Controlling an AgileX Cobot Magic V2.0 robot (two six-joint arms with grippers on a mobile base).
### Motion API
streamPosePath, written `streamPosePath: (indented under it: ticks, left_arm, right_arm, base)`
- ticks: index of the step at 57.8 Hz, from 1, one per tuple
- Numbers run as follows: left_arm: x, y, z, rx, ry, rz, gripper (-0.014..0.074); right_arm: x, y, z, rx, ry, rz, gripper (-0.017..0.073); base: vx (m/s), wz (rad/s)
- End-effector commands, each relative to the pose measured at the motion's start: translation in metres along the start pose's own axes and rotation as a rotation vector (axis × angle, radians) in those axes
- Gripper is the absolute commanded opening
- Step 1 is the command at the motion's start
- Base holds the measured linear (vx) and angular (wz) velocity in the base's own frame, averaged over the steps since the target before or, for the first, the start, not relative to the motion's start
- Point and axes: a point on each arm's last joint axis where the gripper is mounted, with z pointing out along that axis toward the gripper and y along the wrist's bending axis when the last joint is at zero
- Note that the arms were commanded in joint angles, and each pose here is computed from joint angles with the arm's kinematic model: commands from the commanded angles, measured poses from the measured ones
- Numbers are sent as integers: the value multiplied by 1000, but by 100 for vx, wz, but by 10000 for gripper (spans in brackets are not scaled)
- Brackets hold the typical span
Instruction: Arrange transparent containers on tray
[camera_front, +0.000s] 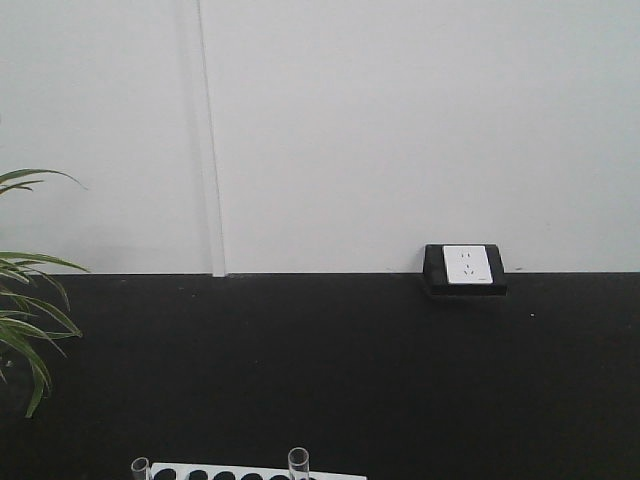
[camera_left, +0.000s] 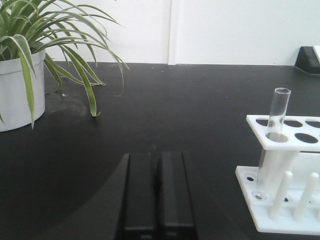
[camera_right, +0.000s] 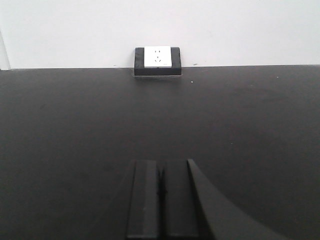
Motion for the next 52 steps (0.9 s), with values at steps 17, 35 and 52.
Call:
streamPosePath:
  ticks: [17, 35, 52]
  left_arm:
    - [4, 0, 1, 15, -57, -10, -7]
    - [4, 0, 1, 15, -57, -10, -7]
    - [2, -1, 1, 18, -70, -9, -7]
  right_arm:
    - [-5, 0, 0, -5, -76, -8, -11]
    - [-5, 0, 0, -5, -76, -8, -11]
    - [-5, 0, 0, -5, -76, -8, -11]
  base:
    - [0, 0]
    - [0, 0]
    - [0, 0]
